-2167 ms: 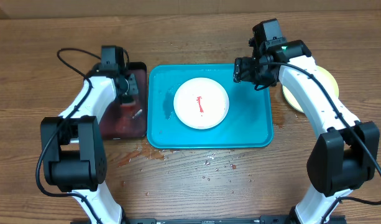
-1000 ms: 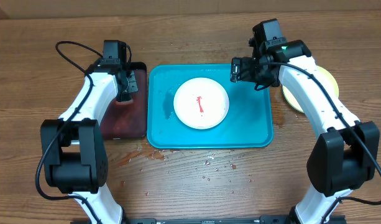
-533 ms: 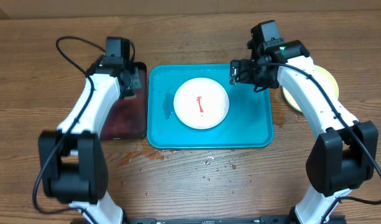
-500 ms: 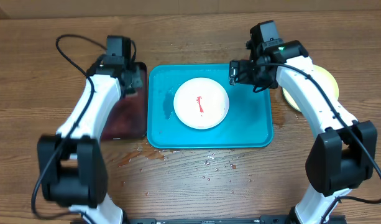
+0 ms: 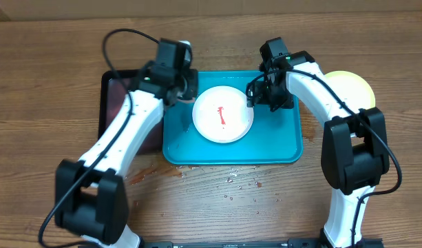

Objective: Clean dirty plates on tray and stack at the side

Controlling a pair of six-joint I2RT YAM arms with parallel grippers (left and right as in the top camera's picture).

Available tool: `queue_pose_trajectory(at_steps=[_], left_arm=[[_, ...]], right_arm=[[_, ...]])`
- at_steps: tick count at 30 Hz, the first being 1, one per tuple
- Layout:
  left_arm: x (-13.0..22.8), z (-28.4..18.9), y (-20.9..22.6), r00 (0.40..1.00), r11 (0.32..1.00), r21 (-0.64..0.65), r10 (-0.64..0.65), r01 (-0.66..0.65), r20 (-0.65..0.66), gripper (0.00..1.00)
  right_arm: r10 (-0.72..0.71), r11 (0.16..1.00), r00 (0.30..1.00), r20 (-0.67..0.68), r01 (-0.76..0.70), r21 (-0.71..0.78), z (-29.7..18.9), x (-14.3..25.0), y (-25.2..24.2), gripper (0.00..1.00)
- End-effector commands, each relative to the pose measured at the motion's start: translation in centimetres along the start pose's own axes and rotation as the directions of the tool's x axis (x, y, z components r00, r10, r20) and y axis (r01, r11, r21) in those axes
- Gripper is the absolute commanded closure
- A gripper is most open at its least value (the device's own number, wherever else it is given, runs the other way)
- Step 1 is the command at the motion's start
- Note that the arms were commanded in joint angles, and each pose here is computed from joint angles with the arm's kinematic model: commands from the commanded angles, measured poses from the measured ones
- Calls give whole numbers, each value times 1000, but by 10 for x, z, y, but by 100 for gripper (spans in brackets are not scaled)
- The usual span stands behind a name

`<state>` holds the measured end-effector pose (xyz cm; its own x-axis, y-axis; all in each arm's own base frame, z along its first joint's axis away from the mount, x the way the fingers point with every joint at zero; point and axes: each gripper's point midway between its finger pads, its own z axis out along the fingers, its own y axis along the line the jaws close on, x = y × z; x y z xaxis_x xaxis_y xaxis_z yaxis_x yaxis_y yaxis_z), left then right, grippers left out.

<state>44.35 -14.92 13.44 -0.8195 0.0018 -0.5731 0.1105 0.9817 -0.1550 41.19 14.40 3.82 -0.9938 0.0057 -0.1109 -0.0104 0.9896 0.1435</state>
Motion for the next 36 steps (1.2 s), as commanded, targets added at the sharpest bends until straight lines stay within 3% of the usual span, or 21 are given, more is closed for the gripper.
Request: queue_pose_trajectory(at_steps=[1,4,17,20,23,28,30,36], left_arm=[[15,21,-20,998,998,59,-16,19,-57,96],[27,39,-32,995,994,99,-34,44,-98,96],[51,74,-59,984,985,133,-86,107,-158,96],[59,80,-62,981,986,131,-75,99,-178,96],[66,85,-66,979,987,131,-64,90,-193,96],[75,93,-72,977,988,133,-49,78,-209,96],[77,95,-72,976,988,131,-49,78,-214,96],[84,103,-71,969,987,119,-82,112,-231,96]], right_arm=[[-5,1000,999,32,5,-3,-3,-8,2,26],[-11,1000,999,34,11,-5,-2,-8,4,39],[-44,999,999,23,44,-7,17,6,13,52],[-44,999,999,26,44,-8,17,5,14,59],[-44,999,999,21,44,-7,19,5,13,72],[-42,999,999,-11,41,-35,29,10,17,82],[-41,998,999,-23,40,-40,33,12,18,91],[-40,998,999,-26,39,-52,36,12,19,96]])
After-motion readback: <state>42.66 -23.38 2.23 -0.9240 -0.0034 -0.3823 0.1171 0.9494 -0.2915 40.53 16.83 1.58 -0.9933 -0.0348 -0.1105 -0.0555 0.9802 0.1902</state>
